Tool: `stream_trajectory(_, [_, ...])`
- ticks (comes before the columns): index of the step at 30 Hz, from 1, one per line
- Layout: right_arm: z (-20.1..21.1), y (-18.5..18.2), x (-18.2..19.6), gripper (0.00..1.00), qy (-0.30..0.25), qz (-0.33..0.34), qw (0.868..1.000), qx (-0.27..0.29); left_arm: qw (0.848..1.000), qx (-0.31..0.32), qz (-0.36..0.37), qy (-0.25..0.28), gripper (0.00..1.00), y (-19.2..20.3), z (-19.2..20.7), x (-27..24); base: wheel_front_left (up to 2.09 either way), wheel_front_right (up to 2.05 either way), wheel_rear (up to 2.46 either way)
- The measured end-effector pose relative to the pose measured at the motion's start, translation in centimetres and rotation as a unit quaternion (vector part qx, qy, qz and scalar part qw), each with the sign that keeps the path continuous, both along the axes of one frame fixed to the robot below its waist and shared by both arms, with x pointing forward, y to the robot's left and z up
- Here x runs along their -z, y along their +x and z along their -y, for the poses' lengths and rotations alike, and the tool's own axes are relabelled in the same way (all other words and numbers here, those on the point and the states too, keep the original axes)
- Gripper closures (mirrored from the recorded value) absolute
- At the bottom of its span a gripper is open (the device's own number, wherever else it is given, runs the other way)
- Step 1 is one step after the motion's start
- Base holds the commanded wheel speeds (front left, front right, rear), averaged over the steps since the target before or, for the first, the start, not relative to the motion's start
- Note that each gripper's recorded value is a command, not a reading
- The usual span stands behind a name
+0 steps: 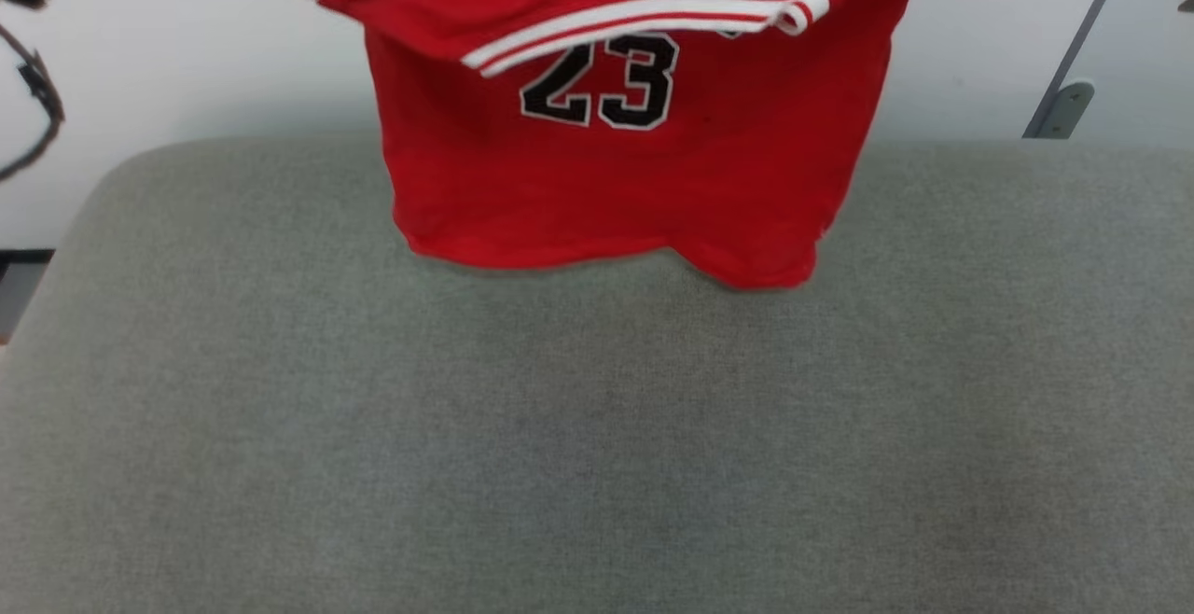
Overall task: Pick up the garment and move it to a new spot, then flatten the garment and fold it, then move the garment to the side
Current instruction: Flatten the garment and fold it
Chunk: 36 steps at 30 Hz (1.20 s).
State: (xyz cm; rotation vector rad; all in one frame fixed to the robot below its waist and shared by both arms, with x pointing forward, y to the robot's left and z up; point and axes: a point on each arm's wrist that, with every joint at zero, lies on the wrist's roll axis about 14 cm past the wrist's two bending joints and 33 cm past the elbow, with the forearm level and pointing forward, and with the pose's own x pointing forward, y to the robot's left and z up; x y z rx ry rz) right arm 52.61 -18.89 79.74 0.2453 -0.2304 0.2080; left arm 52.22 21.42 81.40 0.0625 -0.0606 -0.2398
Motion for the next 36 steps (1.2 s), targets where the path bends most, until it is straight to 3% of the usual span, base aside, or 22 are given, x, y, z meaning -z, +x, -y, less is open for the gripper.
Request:
stream_trajectory(9, [-0.2, 3.9, 0.6, 1.0, -0.011, 0.021, 1.0, 0.013, 0.999, 0.003, 0.031, 0.013, 1.0, 3.9, 0.7, 0.5, 0.0, 0.0, 0.0])
stream_trajectory(13, [-0.2, 6.1, 0.3, 1.0, -0.035, 0.063, 0.997, 0.032, 0.998, 0.005, 0.064, 0.013, 1.0, 6.3, 1.2, 0.2, 0.0, 0.0, 0.0])
stream_trajectory(22, [0.2, 10.6, -1.2, 1.0, -0.102, 0.209, 0.969, 0.083, 0.978, 0.015, 0.206, -0.023, 1.0, 11.2, 2.4, -2.1, 0.0, 0.0, 0.0])
stream_trajectory(26, [-1.3, 13.4, 2.6, 1.0, -0.148, 0.194, 0.967, 0.071, 0.978, 0.011, 0.206, -0.038, 1.0, 13.8, 2.2, 1.4, 0.0, 0.0, 0.0])
stream_trajectory(31, [-3.3, 15.9, 11.0, 1.0, -0.169, 0.117, 0.978, 0.036, 0.992, -0.003, 0.126, -0.026, 1.0, 15.9, 1.3, 9.6, 0.0, 0.0, 0.0])
stream_trajectory(36, [-4.7, 15.1, 17.5, 1.0, -0.157, 0.039, 0.987, -0.003, 1.0, -0.019, 0.012, -0.015, 1.0, 14.9, 0.0, 16.8, 0.0, 0.0, 0.0])
